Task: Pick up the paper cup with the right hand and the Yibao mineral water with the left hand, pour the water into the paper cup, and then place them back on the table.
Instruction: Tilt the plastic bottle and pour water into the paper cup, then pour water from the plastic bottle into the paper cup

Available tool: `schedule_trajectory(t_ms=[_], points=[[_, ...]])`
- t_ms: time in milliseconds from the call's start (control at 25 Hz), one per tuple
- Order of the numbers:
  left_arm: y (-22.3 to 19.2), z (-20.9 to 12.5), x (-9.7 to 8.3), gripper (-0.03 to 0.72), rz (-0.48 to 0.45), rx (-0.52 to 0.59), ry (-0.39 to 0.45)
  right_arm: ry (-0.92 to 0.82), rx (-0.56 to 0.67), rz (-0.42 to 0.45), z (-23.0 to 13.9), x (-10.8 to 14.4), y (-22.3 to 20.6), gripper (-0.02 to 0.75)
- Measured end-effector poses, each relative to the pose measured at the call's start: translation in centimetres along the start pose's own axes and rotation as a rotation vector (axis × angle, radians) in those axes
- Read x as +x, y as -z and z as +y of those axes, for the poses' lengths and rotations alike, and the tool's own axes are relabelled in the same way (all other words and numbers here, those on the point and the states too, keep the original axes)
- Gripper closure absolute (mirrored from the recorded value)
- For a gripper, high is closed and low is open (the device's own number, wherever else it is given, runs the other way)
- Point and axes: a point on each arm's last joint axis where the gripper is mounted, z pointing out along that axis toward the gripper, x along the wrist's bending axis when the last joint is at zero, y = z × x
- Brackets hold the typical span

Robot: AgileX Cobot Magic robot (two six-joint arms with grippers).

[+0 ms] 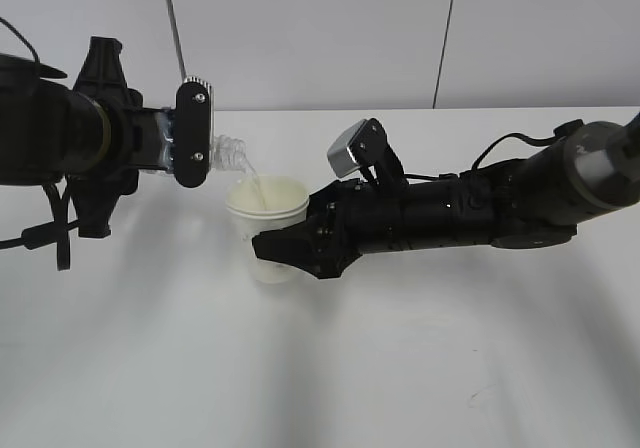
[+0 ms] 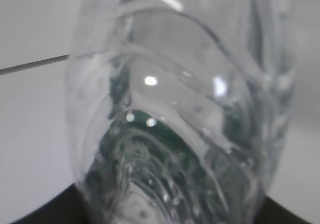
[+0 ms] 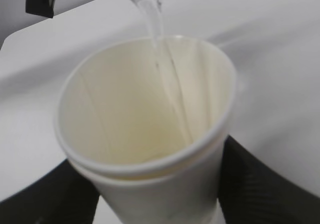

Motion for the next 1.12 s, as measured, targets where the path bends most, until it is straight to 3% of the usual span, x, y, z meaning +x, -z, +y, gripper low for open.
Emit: schedule_trajectory(t_ms=[1120], points=[[0.01,-0.17,0.25,0.356,0.027,0.019,-0.039,0.000,0.003,0.000,-0.02,0.00,0.00,0.228]])
